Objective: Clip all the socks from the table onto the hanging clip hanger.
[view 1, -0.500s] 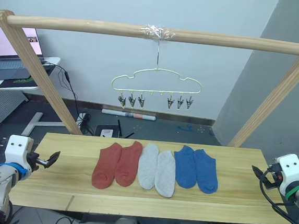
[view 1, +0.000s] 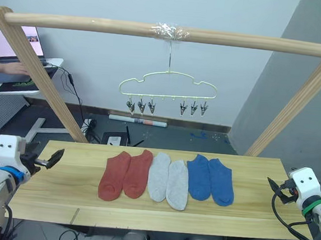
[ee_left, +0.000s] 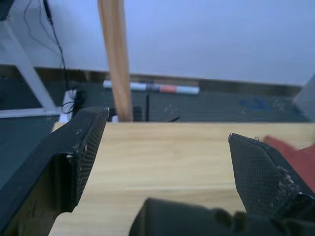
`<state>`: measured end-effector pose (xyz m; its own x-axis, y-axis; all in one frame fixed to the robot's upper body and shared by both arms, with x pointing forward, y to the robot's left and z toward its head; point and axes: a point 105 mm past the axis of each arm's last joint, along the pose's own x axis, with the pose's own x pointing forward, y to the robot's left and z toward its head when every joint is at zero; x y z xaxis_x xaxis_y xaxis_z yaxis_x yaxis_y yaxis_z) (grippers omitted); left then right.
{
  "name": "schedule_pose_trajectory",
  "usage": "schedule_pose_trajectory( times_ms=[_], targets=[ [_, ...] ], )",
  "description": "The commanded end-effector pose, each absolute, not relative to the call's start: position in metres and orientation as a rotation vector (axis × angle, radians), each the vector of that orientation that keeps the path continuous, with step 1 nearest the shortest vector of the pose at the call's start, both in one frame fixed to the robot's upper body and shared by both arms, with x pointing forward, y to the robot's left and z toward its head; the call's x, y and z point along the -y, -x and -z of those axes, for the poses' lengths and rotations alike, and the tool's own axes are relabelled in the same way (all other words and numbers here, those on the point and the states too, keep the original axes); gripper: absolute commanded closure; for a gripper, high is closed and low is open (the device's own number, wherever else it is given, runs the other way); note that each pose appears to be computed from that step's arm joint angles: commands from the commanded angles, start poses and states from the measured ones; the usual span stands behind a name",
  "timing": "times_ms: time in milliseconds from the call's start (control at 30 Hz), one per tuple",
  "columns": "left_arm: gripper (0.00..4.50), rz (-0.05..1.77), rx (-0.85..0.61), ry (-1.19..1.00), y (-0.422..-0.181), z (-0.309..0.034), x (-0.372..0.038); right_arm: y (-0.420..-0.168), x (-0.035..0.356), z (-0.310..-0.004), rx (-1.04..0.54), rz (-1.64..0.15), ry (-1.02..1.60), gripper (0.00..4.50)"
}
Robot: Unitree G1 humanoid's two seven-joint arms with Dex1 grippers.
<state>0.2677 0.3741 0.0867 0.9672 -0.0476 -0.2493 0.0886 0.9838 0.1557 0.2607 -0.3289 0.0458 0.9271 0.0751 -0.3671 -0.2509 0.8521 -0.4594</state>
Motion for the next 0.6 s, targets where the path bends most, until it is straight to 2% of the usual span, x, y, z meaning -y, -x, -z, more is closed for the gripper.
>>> schedule_pose_trajectory(
  times_ms=[33,167,333,433,567,600],
  targets=[
    [0.06,0.106,-0.124,-0.143,-0.273,-0.127,-0.351,-0.272,0.309,-0.069,-0.238,-0.207,0.503,0.0],
    [0.06,0.179,-0.091,-0.147,-0.278,-0.139,-0.309,-0.277,0.28,-0.077,-0.169,-0.261,0.425,0.0],
    [0.06,0.23,0.016,-0.079,-0.295,-0.163,-0.256,-0.285,0.234,-0.095,-0.086,-0.386,0.358,0.0],
    [0.64,0.255,0.067,-0.026,-0.302,-0.172,-0.232,-0.285,0.198,-0.116,-0.021,-0.515,0.304,0.0],
    [1.76,0.274,0.084,-0.022,-0.312,-0.176,-0.212,-0.279,0.158,-0.139,0.051,-0.665,0.281,0.0],
    [1.76,0.273,0.098,-0.041,-0.315,-0.178,-0.209,-0.278,0.148,-0.146,0.077,-0.703,0.275,0.0]
  ],
)
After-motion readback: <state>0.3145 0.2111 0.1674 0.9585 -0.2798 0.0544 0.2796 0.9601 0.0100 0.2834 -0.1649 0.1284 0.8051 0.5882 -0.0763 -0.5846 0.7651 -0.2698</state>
